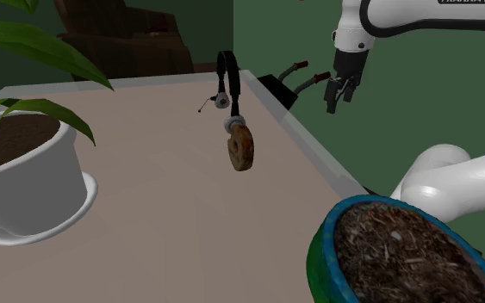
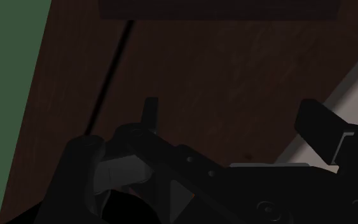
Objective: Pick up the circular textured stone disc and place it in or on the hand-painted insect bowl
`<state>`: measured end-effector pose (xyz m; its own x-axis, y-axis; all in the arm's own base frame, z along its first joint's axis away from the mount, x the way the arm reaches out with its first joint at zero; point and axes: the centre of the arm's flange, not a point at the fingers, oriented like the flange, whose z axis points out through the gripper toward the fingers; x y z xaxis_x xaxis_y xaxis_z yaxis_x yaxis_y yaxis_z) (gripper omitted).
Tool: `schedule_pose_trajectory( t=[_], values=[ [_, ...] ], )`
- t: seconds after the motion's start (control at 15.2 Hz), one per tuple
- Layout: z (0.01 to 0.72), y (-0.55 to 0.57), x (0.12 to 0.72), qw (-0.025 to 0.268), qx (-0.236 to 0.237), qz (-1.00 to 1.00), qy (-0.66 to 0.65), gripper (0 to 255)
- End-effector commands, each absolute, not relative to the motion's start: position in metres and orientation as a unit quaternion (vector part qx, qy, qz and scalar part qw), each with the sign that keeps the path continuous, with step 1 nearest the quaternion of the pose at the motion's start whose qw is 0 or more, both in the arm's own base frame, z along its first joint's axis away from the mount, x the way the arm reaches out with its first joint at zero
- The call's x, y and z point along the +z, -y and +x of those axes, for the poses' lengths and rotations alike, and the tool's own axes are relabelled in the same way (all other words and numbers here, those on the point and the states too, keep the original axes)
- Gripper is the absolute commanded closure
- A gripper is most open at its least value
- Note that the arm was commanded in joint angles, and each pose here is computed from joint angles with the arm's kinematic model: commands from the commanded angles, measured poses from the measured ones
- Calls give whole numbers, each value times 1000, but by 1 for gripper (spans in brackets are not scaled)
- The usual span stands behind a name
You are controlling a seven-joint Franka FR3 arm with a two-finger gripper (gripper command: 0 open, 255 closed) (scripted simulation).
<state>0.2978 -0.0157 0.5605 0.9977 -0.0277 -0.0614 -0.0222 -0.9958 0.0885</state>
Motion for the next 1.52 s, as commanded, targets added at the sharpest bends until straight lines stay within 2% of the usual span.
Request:
schedule_pose_trajectory(
  t=[0.0,1.45],
  values=[
    [298,16,560,44,-31,998,12,0],
    [348,-239,599,-40,-53,986,152,0]
  ],
)
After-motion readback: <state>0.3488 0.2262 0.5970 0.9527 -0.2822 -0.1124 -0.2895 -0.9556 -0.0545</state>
